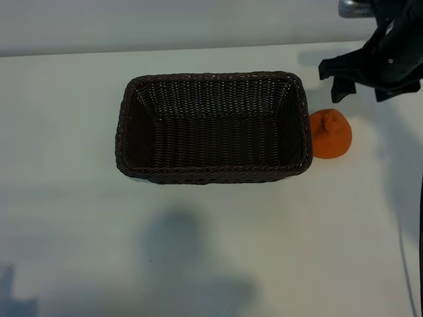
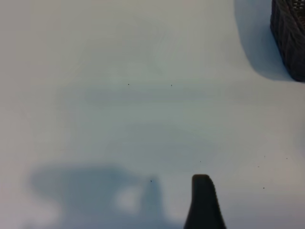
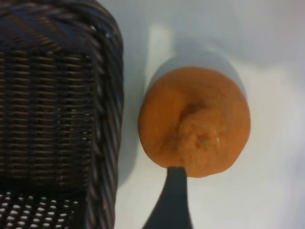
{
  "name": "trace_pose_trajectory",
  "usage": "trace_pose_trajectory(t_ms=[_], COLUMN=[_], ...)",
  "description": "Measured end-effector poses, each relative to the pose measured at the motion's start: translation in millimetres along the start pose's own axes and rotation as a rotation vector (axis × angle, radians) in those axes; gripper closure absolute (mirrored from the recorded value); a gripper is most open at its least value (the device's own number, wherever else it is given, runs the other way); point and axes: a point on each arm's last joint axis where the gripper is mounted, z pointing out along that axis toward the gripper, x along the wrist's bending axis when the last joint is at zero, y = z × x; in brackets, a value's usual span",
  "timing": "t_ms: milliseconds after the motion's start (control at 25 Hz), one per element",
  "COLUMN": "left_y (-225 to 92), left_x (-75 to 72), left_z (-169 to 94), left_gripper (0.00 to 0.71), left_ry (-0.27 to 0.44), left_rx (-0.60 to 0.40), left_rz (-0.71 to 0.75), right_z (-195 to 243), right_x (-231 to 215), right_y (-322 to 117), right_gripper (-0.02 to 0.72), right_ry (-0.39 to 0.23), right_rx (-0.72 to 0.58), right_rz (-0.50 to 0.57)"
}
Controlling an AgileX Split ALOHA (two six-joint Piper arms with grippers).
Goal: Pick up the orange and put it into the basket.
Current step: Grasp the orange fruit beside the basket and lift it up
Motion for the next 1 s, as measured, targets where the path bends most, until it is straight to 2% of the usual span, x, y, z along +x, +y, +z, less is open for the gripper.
trace_pose_trajectory(t_ms=[240,520,1000], left_y=[0,0,0], left_x=[0.0,0.0,0.0], left_z=[0,0,0], left_gripper=[0.201,0.202,0.202], left_ry=[0.000,0.000,0.000], left_rx=[0.000,0.000,0.000], left_rz=[0.000,0.000,0.000], right_z=[13,26,38], right_x=[0,4,4], right_y=[0,0,0], right_gripper=[0.099,0.103,0.104], right_ry=[0.005,0.054,0.061], right_rx=[0.027,0.046,0.050], right_rz=[0.007,-0.009,-0.025])
